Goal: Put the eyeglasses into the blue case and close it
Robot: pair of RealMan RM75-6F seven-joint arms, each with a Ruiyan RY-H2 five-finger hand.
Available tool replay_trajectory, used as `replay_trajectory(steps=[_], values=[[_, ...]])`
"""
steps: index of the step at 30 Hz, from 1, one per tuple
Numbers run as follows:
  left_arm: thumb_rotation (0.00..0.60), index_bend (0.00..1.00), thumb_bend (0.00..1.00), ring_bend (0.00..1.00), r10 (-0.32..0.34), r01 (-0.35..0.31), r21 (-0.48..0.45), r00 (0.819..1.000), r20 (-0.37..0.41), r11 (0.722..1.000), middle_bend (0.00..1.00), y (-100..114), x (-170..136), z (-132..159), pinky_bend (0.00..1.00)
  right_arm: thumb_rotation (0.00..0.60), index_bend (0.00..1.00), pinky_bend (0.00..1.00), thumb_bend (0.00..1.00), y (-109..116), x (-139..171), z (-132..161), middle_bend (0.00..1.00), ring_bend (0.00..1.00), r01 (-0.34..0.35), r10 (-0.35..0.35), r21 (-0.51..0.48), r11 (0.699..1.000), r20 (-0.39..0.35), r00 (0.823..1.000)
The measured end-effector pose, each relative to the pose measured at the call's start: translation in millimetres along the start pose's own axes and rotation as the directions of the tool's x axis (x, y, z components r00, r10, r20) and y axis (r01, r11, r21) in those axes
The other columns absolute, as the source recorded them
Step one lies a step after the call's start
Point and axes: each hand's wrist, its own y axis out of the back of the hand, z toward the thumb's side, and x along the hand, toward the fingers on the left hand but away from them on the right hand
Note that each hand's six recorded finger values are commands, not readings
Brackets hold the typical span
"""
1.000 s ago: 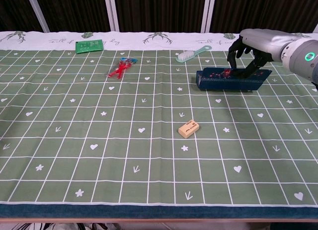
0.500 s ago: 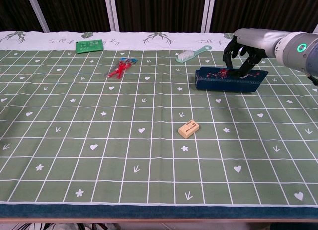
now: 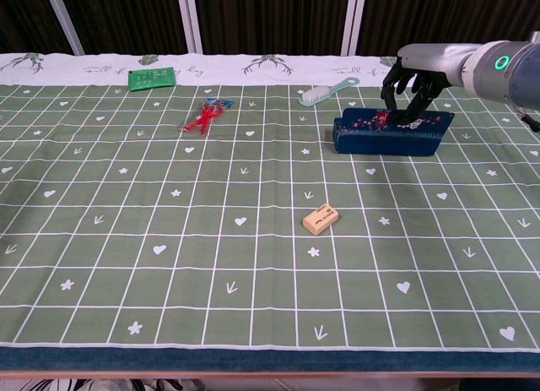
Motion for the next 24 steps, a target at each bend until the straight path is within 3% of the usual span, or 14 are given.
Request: replay_trajectory(steps=[24], values=[[0.6,0.17,0.35,0.0,0.0,0.0,-0.001,1.0,0.0,1.0,0.0,0.2,-0.7,-0.2,0.0,0.6,0.73,0.21,0.64,5.9,-22.6,-13.5,0.21,0.21,-0.059,0.06,-0.017,0.998,0.068,0.996]])
